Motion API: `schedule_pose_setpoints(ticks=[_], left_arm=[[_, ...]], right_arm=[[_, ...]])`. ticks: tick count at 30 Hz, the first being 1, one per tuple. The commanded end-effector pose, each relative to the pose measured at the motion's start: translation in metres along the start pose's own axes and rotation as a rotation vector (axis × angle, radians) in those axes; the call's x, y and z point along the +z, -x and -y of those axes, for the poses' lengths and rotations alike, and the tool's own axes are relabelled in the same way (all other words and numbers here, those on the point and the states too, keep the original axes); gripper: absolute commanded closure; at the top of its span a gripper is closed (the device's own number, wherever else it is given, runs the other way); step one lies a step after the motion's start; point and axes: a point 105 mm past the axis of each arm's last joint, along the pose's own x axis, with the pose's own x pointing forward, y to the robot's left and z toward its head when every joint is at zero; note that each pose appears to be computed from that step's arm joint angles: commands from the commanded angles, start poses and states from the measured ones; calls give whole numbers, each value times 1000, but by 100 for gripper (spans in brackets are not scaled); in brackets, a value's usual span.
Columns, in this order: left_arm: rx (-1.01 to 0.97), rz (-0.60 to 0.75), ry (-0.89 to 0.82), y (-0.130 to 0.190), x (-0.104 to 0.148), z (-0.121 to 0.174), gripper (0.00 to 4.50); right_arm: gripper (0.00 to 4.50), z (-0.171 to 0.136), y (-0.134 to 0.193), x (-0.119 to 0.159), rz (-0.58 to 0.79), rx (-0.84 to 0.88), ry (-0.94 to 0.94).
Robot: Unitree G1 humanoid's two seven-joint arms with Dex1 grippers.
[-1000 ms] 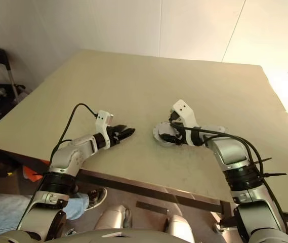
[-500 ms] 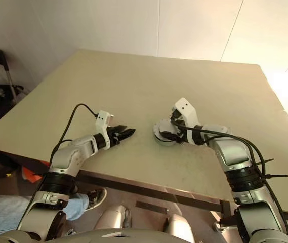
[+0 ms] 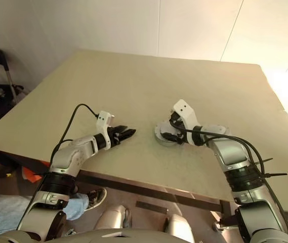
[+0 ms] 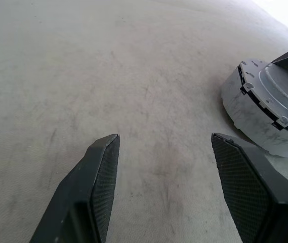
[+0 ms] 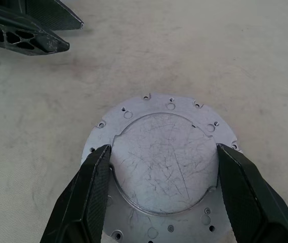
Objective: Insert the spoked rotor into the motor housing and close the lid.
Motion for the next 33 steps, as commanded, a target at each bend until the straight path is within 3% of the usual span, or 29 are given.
schedule_pose_setpoints(ticks=[1,15,22,26,32,33], left_arm=[[-9,39,-27,1,12,3,147],[-24,52,-4,-1,17,6,147],[-162,150,258,-25,47,41,147],[-275,81,351,-49,43,68,238],[-255,-10,435,-72,29,66,449],[-235,-39,441,-76,23,64,449]], right_arm=[[134,8,3,2,-5,-36,28],[134,10,5,-7,-36,-40,24],[134,9,3,-9,-42,-40,18],[134,10,1,-8,-40,-42,18],[134,11,2,-7,-34,-57,14],[134,12,3,-7,-33,-60,12]])
